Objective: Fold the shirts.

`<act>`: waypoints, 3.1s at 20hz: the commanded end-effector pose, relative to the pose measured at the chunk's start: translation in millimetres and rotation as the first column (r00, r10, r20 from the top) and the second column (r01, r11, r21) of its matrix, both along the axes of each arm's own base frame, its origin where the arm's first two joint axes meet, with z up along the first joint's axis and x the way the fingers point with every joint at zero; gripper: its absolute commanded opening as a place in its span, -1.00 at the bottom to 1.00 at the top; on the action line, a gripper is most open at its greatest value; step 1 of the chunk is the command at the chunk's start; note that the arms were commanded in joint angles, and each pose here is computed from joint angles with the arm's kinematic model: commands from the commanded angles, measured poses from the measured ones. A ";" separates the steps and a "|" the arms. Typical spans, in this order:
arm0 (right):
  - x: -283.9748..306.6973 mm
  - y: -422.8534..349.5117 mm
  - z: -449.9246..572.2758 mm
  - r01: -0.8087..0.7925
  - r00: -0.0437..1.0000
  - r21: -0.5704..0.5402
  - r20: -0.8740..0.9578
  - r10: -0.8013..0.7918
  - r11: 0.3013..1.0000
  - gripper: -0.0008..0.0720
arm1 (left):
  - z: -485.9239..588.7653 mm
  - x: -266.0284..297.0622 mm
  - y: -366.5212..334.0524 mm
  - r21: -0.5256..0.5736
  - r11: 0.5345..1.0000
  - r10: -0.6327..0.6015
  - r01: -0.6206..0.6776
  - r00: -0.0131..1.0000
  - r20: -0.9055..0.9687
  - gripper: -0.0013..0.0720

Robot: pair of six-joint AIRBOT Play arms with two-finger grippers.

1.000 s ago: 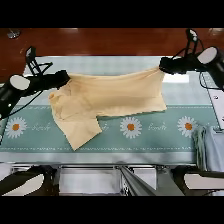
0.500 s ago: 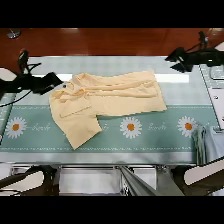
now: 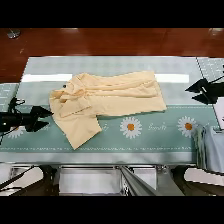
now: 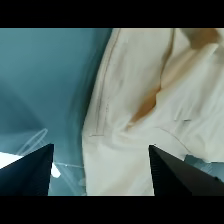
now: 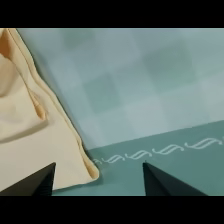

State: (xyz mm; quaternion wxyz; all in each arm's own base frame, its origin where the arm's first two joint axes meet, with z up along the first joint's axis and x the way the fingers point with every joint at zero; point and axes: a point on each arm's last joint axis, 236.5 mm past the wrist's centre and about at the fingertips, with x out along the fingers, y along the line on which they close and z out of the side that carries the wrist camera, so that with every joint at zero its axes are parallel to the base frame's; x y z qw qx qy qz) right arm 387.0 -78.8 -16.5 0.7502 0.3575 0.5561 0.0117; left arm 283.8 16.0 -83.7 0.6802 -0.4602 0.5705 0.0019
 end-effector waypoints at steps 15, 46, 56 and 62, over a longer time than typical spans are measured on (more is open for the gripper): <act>-25.3 38.9 -10.1 -0.036 0.998 0.124 0.048 0.030 0.992 0.72 | -9.4 40.2 -18.9 -0.065 0.995 0.089 -0.081 0.989 0.122 -0.91; 46.6 137.2 2.4 -0.334 0.943 -0.009 -0.005 0.334 0.943 -0.91 | 59.0 63.9 -30.4 -0.115 0.991 -0.036 0.068 0.964 0.264 -0.91; 21.5 86.5 438.0 0.041 0.577 -0.395 0.759 0.301 0.918 -0.91 | 530.7 62.1 -37.7 0.199 0.968 -0.160 -0.151 0.232 0.959 -0.92; -146.3 107.1 527.8 0.272 0.401 -0.521 0.826 0.396 0.809 -0.91 | 620.4 -62.9 -52.3 0.437 0.744 -0.416 -0.506 0.163 0.895 -0.92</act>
